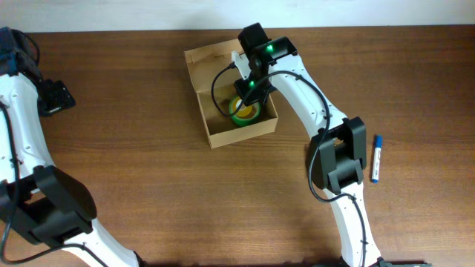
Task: Pack container
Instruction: 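Carry the yellow tape into the box, inside the green roll, then release the yellow tape and move the right gripper to the stapler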
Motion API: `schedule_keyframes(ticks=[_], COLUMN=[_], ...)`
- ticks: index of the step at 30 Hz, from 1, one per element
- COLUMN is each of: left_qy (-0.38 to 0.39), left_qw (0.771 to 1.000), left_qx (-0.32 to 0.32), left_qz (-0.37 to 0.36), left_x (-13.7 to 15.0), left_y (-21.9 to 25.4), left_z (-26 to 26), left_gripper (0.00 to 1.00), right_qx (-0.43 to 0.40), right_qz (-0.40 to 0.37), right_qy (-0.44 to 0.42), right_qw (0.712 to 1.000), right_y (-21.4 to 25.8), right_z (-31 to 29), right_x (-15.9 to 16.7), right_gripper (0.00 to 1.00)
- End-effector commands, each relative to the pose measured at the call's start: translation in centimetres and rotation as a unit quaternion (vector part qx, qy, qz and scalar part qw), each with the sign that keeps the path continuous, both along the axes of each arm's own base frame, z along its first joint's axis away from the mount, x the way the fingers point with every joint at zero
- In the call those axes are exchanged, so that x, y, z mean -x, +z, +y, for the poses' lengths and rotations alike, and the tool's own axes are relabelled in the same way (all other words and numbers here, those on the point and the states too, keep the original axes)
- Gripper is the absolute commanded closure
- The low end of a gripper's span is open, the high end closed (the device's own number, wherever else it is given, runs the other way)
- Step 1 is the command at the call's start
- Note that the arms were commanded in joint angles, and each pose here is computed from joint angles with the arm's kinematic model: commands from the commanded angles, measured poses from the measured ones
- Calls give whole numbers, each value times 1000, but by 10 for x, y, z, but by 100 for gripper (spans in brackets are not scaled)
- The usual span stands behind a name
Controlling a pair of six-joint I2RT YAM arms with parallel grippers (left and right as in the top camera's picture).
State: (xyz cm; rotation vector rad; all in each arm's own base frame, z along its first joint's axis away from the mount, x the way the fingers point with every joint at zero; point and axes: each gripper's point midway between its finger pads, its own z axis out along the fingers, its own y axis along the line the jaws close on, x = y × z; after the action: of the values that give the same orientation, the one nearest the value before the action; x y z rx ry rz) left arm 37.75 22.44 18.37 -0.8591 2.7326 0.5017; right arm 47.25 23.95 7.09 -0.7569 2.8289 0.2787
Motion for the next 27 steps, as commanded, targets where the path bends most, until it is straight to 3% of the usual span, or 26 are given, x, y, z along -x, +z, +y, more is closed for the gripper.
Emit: schedule_keyframes(ticks=[1, 12, 16, 17, 21, 23, 27], left_qy=[-5, -5, -5, -5, -5, -5, -5], left_qw=[1000, 1000, 1000, 1000, 1000, 1000, 1000], left_qx=[-1, -1, -1, -1, -1, -1, -1], left_qz=[0, 0, 0, 0, 0, 0, 0], left_x=[2, 2, 2, 2, 2, 2, 2], left_y=[2, 2, 2, 2, 2, 2, 2], left_z=[2, 2, 2, 2, 2, 2, 2], left_gripper=[0, 0, 0, 0, 0, 0, 0], right_qx=[17, 14, 29, 29, 30, 30, 34], right_qz=[-12, -24, -25, -24, -22, -22, -14], right_qy=[-5, -5, -8, -8, -8, -8, -8], right_qw=[1000, 1000, 999, 999, 999, 999, 999], right_y=[-9, -7, -8, -8, -9, -9, -5], right_z=[-8, -6, -12, -12, -12, -12, -15], right_x=[-10, -15, -15, -15, -14, -13, -8], right_gripper=[96, 96, 74, 73, 75, 87, 96])
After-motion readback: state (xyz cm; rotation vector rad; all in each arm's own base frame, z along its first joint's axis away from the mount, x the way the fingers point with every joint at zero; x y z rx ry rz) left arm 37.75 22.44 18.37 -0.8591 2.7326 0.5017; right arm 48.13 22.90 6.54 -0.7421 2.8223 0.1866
